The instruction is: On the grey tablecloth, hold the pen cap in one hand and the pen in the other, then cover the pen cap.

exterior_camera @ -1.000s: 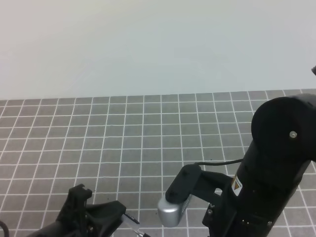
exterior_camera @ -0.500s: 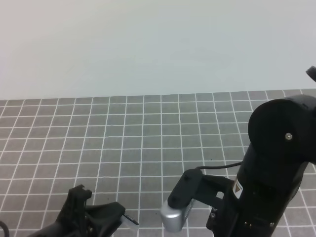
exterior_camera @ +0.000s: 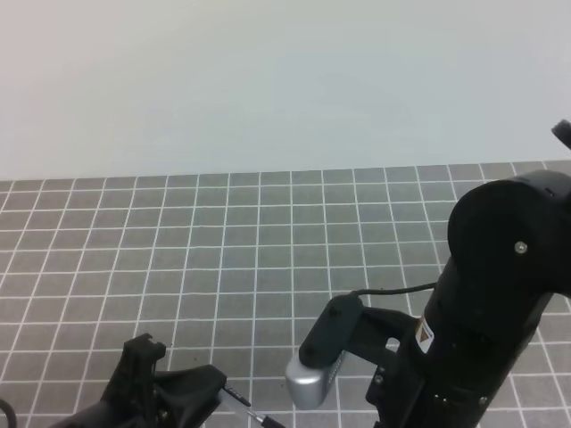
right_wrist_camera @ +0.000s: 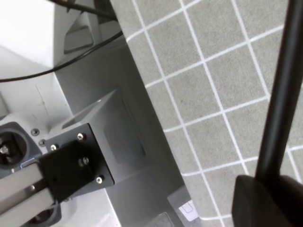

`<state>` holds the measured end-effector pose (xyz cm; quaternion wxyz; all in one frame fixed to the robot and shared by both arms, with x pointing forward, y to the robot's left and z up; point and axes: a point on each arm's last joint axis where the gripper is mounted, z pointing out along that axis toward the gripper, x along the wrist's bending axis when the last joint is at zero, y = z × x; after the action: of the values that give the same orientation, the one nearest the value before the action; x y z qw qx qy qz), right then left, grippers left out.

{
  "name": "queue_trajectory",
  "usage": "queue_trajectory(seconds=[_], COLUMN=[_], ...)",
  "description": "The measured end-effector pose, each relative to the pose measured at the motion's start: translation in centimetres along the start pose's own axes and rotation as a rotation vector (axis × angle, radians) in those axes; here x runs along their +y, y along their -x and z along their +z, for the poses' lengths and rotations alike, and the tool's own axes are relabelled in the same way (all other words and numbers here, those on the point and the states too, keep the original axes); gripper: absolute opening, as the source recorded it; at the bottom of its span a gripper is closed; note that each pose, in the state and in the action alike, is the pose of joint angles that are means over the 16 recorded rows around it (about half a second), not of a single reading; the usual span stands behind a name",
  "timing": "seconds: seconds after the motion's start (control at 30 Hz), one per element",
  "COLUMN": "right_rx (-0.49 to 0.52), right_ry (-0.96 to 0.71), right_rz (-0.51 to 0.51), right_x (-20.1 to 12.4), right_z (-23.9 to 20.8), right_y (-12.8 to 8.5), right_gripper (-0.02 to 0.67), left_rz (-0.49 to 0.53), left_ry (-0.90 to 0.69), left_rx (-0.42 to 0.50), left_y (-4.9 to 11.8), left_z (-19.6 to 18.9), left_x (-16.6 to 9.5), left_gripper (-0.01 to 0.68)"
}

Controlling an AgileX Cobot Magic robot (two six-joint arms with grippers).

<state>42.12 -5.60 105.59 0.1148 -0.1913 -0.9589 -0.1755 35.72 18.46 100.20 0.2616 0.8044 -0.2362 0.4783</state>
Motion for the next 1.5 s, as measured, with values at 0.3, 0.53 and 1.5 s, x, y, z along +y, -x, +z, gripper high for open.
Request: queue_trajectory(seconds=[0.3, 0.53, 1.5], right_rx=[-0.003, 0.002, 0.025], right_ry=[0.01, 0.009, 0.018], right_rz=[0.002, -0.003, 0.002], right_x=[0.8, 1.7, 3.5], right_z=[0.6, 0.7, 1.0], right_y=[0.5, 0.8, 1.3], right_gripper=[0.053, 0.058, 0.053], left_rz=[0.014, 0.044, 0.072], left_ry=[0.002, 0.002, 0.0], left_rx=[0.0, -0.007, -0.02], left_y=[0.0, 0.1, 0.2], left_z=[0.0, 0.0, 0.0], left_x=[0.0, 0.0, 0.0], left_gripper=[0.051, 0.061, 0.075])
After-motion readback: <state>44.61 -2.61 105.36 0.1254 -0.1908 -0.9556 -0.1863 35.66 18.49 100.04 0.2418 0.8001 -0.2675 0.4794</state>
